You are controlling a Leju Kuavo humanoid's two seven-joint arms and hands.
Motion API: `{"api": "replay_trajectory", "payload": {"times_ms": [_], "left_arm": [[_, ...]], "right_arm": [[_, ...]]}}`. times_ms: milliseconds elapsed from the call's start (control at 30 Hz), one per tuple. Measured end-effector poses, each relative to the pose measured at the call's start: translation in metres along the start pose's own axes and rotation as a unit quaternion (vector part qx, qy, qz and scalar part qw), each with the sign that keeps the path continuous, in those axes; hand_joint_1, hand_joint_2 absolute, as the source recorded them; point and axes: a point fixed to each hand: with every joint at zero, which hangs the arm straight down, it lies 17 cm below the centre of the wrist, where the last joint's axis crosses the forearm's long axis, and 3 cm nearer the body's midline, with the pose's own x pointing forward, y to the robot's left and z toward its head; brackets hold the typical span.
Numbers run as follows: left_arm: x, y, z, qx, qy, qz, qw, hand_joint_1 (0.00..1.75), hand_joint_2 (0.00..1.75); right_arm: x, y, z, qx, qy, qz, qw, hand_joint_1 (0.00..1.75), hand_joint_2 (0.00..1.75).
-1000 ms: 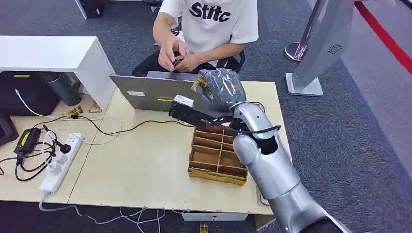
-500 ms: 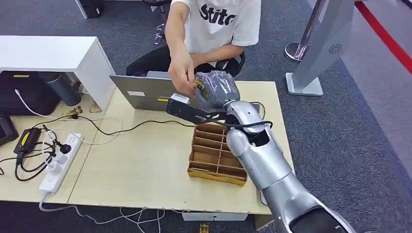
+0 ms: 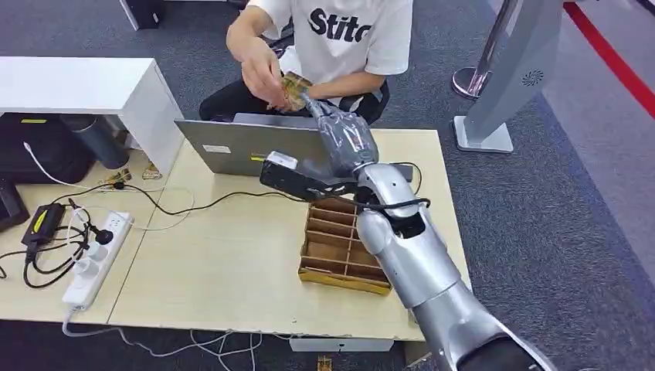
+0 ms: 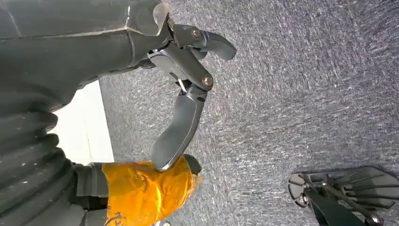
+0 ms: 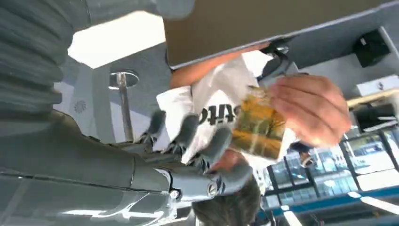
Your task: Pass the card to the sensor for recognition and then transmit it.
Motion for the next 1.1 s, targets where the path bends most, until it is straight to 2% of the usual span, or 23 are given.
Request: {"api": "replay_trajectory", "payload": {"times_ms": [200, 300, 433, 567, 767, 1000, 1100], "left_arm": [[-0.001, -0.001, 0.000, 0.002, 0.006, 0.013, 1.000, 0.00, 1.75], [-0.001, -0.003, 0.000, 0.005, 0.008, 0.025, 1.000, 0.00, 1.75], [-0.003, -0.006, 0.000, 0.005, 0.010, 0.035, 0.999, 0.00, 1.75], [-0.005, -0.009, 0.001, 0.007, 0.012, 0.048, 0.999, 0.00, 1.75], [-0.005, -0.011, 0.001, 0.009, 0.013, 0.060, 0.998, 0.00, 1.75], [-0.005, -0.013, 0.001, 0.008, 0.013, 0.063, 0.998, 0.00, 1.75], [-0.005, -0.013, 0.001, 0.007, 0.013, 0.061, 0.998, 0.00, 1.75]], "right_arm": [[0.045, -0.031, 0.022, -0.072, -0.050, 0.004, 0.996, 0.00, 1.75], [0.082, -0.032, 0.051, -0.085, -0.084, -0.008, 0.993, 0.00, 1.75], [0.113, -0.009, 0.089, -0.073, -0.112, -0.029, 0.991, 0.00, 1.75], [0.126, 0.028, 0.129, -0.051, -0.123, -0.059, 0.989, 0.00, 1.75], [0.136, 0.076, 0.170, 0.002, -0.129, -0.118, 0.985, 0.00, 1.75], [0.133, 0.104, 0.189, 0.034, -0.128, -0.124, 0.983, 0.00, 1.75], [0.130, 0.118, 0.193, 0.050, -0.123, -0.104, 0.986, 0.00, 1.75]]}}
